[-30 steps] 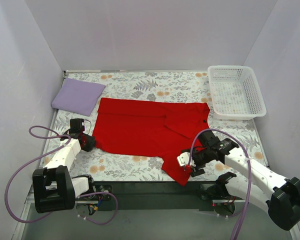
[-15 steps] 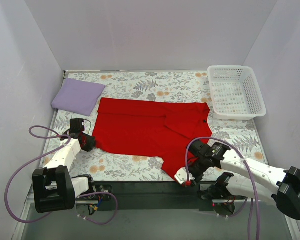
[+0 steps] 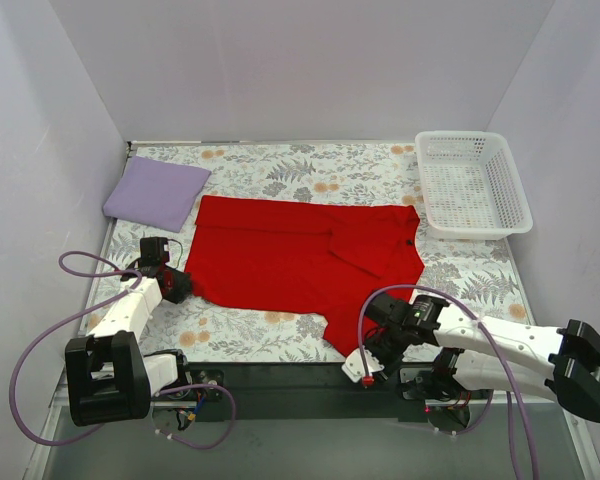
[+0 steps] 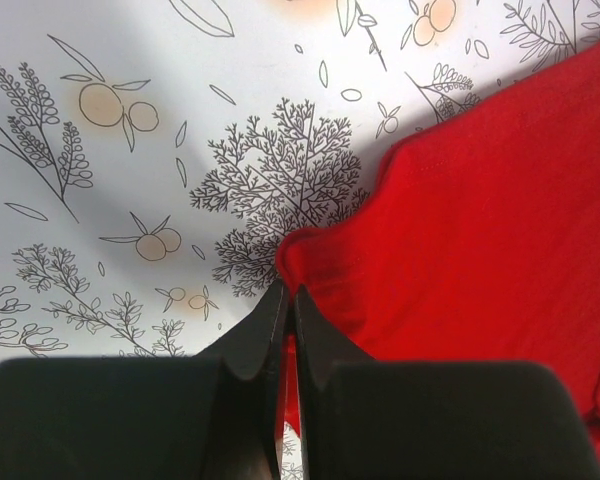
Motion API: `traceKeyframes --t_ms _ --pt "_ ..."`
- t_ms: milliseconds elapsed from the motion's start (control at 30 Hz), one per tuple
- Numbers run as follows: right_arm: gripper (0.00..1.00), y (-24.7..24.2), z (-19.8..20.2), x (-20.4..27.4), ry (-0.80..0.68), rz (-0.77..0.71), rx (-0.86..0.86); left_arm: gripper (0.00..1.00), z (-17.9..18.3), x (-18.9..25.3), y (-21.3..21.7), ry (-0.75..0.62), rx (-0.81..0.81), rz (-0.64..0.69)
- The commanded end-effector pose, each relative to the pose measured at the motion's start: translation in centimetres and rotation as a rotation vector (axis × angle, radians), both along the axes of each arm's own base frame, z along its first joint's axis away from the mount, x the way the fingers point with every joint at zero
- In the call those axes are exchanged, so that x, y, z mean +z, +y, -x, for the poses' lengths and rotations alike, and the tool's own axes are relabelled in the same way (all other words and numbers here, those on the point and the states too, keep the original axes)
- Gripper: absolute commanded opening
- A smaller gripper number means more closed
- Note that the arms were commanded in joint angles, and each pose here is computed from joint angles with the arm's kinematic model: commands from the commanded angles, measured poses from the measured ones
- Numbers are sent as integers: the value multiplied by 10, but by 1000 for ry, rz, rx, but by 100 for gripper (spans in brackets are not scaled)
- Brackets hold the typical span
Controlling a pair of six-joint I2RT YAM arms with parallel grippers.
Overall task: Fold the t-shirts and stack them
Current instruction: Fold the tshirt
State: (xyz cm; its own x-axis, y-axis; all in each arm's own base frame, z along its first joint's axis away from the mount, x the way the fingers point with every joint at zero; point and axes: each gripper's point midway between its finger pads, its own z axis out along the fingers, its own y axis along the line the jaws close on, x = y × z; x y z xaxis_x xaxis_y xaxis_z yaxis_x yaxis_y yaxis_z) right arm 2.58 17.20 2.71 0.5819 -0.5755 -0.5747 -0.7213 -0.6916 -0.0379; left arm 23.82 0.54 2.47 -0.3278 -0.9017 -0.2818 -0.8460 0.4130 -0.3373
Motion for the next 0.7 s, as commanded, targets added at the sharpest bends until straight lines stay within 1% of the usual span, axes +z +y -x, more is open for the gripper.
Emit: traceKeyframes --t_ms 0,233,433,533,567,667 --pt "49 9 -6 -2 -24 -13 -34 0 1 -1 -1 -7 -8 5" --pt "45 9 -1 -6 -17 -5 -14 0 0 -1 -2 -11 -10 8" --pt "39 7 3 -12 -9 20 -6 0 0 -1 -2 -12 -12 7" --pt "34 7 3 -13 -10 27 -4 0 0 -2 -2 -11 -12 9" --pt "30 7 3 -13 -11 27 -5 0 0 -2 -2 -11 -13 10" --pt "23 7 3 -13 -12 30 -10 0 -1 -2 -2 -12 -16 10"
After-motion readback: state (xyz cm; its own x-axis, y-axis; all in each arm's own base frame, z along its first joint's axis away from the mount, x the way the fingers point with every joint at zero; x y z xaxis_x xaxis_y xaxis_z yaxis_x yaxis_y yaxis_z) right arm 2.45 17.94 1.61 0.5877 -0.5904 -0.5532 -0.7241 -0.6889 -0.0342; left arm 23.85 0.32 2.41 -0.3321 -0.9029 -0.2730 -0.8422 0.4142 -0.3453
